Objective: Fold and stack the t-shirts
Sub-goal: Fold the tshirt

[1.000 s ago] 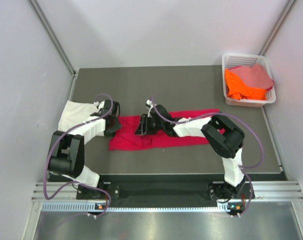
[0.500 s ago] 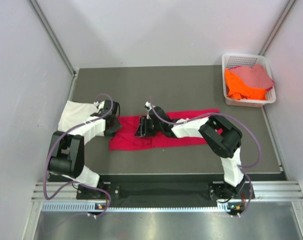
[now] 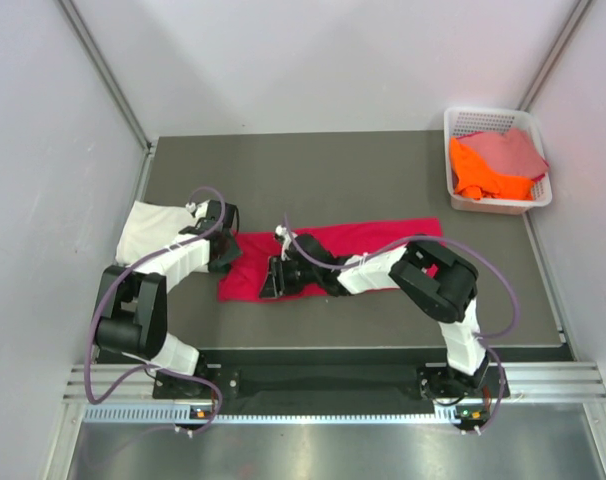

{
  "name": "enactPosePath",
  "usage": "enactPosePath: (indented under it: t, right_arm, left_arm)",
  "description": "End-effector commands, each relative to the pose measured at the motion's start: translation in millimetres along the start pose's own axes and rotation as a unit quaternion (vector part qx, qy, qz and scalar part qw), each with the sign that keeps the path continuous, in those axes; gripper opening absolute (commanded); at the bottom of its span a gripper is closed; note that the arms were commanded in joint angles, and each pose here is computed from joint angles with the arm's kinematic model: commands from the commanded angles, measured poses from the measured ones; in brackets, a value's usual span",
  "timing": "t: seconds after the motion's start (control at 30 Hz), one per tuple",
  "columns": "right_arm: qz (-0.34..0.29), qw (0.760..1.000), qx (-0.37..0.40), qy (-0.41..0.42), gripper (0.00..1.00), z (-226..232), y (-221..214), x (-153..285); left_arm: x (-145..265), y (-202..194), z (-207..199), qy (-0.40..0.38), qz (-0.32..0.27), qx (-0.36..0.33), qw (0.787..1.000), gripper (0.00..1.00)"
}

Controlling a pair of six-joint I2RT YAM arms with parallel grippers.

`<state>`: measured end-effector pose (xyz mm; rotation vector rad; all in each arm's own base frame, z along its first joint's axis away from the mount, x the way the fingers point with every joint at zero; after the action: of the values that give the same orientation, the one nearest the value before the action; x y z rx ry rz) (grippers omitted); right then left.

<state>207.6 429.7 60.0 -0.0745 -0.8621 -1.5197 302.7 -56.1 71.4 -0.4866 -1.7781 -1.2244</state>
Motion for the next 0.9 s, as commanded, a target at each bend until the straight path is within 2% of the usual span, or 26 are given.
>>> enactPosePath:
  t: [0.0, 0.13, 0.33, 0.4, 0.57, 0.73, 0.87]
  right_arm:
    - [-0.007, 0.991, 0.061, 0.121, 0.38, 67, -5, 16]
    - [-0.003, 0.983, 0.099, 0.158, 0.41, 89, -20, 25]
    - [-0.003, 0.978, 0.134, 0.161, 0.47, 94, -25, 35]
    - [-0.02, 0.983, 0.136, 0.123, 0.48, 85, -17, 38]
    - [-0.035, 0.986, 0.135, 0.088, 0.49, 73, -2, 49]
    - [-0.074, 0.985, 0.151, 0.026, 0.5, 60, 17, 80]
    - [-0.079, 0.985, 0.152, -0.031, 0.49, 29, 28, 112]
  left_arm:
    - [6, 7, 1, -0.003, -0.022, -0.001, 1.0, 0.41]
    - [8, 8, 1, -0.005, -0.025, -0.003, 1.0, 0.41]
    - [9, 10, 1, -0.005, -0.029, -0.003, 1.0, 0.4]
    - [11, 11, 2, -0.005, -0.033, -0.001, 0.999, 0.4]
    - [23, 15, 3, -0.013, -0.045, 0.006, 0.999, 0.4]
    - [40, 20, 2, -0.031, -0.058, 0.014, 0.998, 0.41]
    - [59, 21, -3, -0.062, -0.062, 0.015, 0.996, 0.42]
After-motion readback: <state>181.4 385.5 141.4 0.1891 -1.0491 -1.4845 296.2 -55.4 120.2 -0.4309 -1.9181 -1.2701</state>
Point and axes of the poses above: each gripper's point midway between its finger pads, its own x axis back along the fingers, its own z axis along the line the jaws close on, y = z × x, the point moved 4 cm from there along x, back along the fingers
